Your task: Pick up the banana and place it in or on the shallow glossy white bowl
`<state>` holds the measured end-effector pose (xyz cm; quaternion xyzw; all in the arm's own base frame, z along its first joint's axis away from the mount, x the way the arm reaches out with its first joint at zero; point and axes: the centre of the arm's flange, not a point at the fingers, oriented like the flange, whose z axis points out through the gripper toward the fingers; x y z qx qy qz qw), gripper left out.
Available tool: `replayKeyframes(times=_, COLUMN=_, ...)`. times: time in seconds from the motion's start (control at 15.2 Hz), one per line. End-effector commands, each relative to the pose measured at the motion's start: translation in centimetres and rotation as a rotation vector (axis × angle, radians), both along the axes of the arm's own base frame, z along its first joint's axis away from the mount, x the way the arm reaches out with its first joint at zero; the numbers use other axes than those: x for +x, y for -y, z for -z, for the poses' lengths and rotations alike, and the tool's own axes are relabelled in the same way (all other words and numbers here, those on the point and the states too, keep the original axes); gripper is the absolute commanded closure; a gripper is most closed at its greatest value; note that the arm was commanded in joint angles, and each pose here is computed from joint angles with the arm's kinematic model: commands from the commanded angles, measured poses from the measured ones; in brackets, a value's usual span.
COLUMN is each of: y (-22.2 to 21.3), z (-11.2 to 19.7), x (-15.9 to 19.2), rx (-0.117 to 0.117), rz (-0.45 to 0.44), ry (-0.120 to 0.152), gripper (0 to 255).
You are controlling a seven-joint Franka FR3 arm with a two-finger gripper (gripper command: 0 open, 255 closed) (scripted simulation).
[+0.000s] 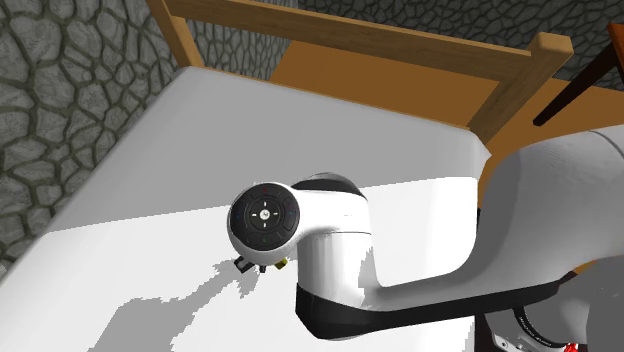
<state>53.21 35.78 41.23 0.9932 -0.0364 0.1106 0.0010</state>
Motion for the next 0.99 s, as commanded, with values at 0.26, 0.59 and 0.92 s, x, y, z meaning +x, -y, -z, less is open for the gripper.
replayKeyframes(times=0.26, y=0.0, z=-3.2, x=0.0, rx=0.0, rz=0.0, ry=0.0, gripper=255)
replayKeyframes(times=0.59, y=0.0, z=-5.8, x=0.0, rx=0.0, rz=0.0, ry=0.0, gripper=255)
replayKeyframes(times=0.92, y=0.0, z=-8.5, x=0.0, rx=0.0, rz=0.0, ry=0.0, gripper=255)
